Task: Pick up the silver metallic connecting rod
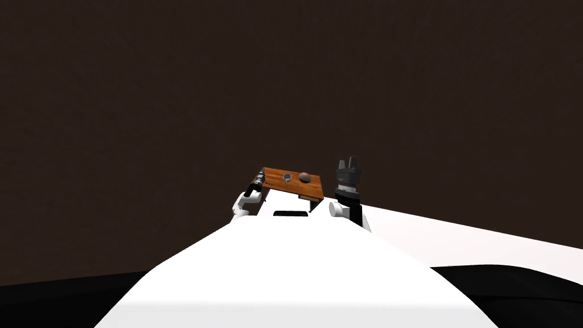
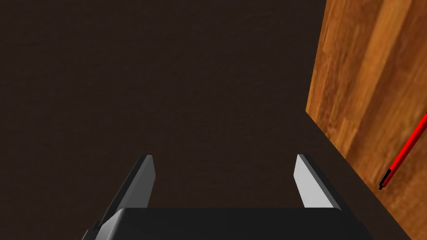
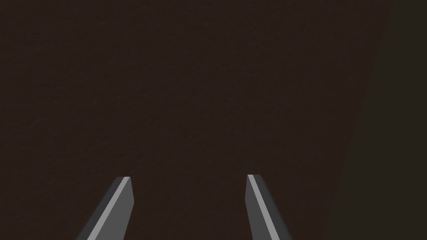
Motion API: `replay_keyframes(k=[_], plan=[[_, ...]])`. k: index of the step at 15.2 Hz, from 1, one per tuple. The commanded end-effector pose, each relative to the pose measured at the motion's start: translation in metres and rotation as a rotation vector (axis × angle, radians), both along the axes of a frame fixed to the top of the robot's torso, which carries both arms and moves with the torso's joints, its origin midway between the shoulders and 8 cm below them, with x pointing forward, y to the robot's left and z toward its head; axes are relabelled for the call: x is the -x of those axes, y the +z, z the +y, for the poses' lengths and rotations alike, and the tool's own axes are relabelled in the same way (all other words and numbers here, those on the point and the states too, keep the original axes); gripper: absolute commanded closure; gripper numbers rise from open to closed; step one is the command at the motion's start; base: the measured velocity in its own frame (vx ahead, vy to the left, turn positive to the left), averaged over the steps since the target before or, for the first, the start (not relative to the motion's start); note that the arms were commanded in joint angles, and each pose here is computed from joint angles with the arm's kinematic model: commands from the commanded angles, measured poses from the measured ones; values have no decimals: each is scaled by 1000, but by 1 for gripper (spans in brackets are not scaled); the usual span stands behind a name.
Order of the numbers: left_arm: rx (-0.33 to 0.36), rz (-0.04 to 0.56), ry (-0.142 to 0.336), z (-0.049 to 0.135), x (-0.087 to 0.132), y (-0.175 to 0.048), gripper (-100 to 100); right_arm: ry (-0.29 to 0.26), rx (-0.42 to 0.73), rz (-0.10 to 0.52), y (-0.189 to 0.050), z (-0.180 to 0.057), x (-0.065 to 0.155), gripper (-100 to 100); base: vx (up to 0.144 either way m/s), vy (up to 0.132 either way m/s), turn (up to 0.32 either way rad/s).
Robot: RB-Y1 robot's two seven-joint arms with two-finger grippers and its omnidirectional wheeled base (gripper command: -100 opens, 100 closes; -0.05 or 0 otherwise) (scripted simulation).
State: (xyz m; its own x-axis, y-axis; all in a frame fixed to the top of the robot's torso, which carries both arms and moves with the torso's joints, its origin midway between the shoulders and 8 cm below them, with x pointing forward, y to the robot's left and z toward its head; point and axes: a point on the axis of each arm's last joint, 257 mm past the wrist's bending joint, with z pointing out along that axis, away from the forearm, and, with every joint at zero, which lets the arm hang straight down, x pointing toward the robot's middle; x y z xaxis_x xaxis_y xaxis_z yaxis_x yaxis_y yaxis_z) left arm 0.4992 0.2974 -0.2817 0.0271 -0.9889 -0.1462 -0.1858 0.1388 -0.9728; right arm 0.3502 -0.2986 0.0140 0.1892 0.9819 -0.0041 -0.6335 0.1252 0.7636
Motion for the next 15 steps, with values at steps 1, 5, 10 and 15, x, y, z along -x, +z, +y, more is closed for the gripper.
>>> replay_keyframes(k=[1,5,10,15], plan=[[-1,69,6,1,-4,-22,-100,0,0,0,0,0,0,0,22,9,-26],[-1,146,12,2,-6,-45,-100,0,0,0,0,0,0,0,21,8,-37],[-4,273,19,5,-8,-83,-100,0,0,0,0,0,0,0,23,9,-36],[-8,397,24,8,-6,-116,-100,0,0,0,0,0,0,0,21,9,-35]])
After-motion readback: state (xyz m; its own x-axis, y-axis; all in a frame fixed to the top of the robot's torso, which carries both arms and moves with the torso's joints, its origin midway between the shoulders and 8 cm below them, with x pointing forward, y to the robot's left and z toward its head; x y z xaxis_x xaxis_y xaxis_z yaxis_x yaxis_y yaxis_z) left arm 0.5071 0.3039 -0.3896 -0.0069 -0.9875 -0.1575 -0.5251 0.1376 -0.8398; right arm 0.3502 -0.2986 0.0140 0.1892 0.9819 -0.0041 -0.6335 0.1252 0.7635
